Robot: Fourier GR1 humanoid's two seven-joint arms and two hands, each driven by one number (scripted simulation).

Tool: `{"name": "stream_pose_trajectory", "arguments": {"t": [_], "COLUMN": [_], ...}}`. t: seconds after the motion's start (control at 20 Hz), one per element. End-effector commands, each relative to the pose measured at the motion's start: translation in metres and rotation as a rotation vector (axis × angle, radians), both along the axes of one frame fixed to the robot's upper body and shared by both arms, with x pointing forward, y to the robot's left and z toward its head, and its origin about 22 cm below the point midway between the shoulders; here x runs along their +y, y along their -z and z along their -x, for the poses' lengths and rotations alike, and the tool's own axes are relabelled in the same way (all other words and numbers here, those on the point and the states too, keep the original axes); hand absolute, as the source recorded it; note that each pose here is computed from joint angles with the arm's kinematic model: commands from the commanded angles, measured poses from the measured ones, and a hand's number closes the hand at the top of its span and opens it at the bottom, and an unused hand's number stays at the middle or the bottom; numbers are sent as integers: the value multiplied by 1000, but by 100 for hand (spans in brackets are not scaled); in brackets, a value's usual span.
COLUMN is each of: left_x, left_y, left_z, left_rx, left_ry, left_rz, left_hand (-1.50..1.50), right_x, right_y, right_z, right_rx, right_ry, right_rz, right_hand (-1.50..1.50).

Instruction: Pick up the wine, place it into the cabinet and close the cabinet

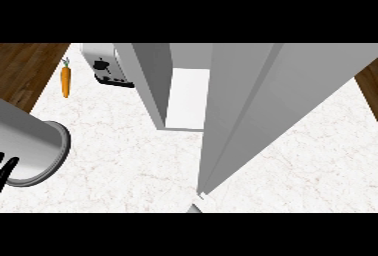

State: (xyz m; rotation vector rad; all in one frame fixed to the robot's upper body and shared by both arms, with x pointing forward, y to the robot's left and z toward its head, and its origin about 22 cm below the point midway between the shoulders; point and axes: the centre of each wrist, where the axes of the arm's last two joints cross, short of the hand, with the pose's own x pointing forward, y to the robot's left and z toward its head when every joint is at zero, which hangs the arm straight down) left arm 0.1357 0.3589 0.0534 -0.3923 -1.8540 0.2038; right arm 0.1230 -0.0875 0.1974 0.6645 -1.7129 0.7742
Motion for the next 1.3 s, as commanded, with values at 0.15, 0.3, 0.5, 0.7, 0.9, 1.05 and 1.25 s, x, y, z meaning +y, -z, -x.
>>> {"name": "stream_pose_trajectory", "arguments": {"t": [0.15,0.3,0.5,0.7,0.9,1.05,1.25], "left_x": [29,38,60,78,73,83,86], "left_y": [-1,-3,-7,-21,-10,-13,-13], "left_z": [7,15,14,4,11,20,17], "left_rx": [-18,-21,-18,-28,-24,-33,-18], "left_ry": [15,20,21,19,16,13,7], "left_rz": [-12,-9,6,-9,-18,-13,-17], "left_hand": [-150,-150,-150,-150,-150,-150,-150], "right_x": [41,54,60,81,82,87,94], "right_y": [-14,-12,-26,-42,-59,-55,-65], "right_z": [-6,-18,-50,-87,-134,-160,-185], "right_rx": [-49,-52,-60,-58,-48,-55,-28], "right_ry": [57,90,200,239,215,202,101], "right_rz": [-149,-137,-156,-140,-123,-92,-47], "right_hand": [150,150,150,150,150,150,150]}}
